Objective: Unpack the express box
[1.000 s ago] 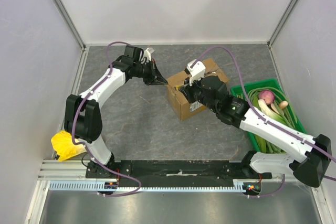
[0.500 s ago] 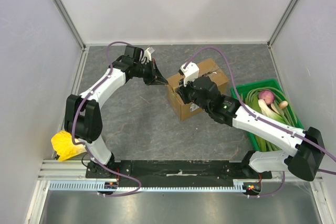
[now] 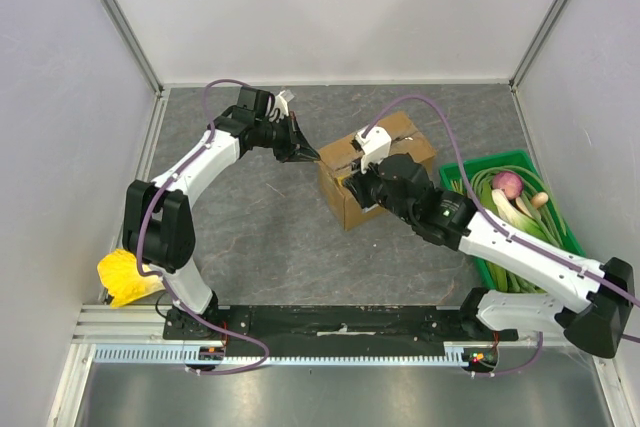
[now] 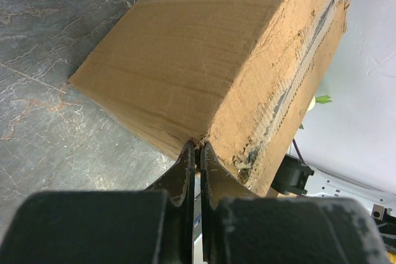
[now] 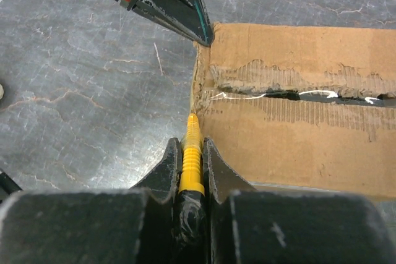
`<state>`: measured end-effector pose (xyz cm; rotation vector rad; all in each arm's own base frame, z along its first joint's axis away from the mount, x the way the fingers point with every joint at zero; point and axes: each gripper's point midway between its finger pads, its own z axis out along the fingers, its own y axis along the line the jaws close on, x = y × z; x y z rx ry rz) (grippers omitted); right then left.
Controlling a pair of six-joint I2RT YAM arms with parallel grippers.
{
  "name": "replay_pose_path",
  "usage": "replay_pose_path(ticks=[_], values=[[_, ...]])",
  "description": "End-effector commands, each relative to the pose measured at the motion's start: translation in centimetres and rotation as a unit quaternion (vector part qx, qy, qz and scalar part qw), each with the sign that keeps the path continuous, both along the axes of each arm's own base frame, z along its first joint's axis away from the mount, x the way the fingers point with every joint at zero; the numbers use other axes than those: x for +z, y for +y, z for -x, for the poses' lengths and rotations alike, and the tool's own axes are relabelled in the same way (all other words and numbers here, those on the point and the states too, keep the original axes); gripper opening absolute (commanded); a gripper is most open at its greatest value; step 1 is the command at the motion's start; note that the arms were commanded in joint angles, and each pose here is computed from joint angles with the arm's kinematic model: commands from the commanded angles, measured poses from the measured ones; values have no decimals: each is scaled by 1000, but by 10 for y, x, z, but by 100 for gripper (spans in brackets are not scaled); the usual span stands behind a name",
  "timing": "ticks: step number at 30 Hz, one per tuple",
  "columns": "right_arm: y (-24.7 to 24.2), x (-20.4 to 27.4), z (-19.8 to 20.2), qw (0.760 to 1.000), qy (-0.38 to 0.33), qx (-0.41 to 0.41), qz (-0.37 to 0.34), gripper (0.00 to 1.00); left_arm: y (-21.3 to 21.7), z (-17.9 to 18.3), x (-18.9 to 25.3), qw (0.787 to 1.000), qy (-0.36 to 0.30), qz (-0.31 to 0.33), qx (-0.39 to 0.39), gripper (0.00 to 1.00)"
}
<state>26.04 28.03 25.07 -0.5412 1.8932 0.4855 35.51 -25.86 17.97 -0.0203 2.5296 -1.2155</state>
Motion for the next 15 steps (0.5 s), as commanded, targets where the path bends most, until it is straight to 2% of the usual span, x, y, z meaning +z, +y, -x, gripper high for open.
replay_pose_path(ticks=[1, 5, 9, 11, 12, 13, 15], values=[[-6, -2, 16, 1000, 19, 17, 2, 0, 1, -8, -3, 1000, -2, -13, 14, 2], [-8, 6, 18, 1000, 15, 20, 0, 0, 1, -7, -2, 1000, -2, -11, 12, 2], [-18, 35, 7, 1000, -17, -18, -14, 0, -3, -6, 9, 1000, -11, 4, -1, 2], [-25, 60, -1, 998, -46, -46, -28, 0, -6, -6, 23, 999, -29, 19, -10, 10], [-36, 69, -9, 994, -61, -82, -26, 0, -8, -6, 30, 999, -37, 28, -14, 18], [-42, 76, -14, 992, -73, -103, -26, 0, -10, -7, 38, 998, -50, 39, -19, 33], [-56, 95, -24, 984, -97, -149, -30, 0, -17, 1, 61, 994, -67, 75, -48, 44]])
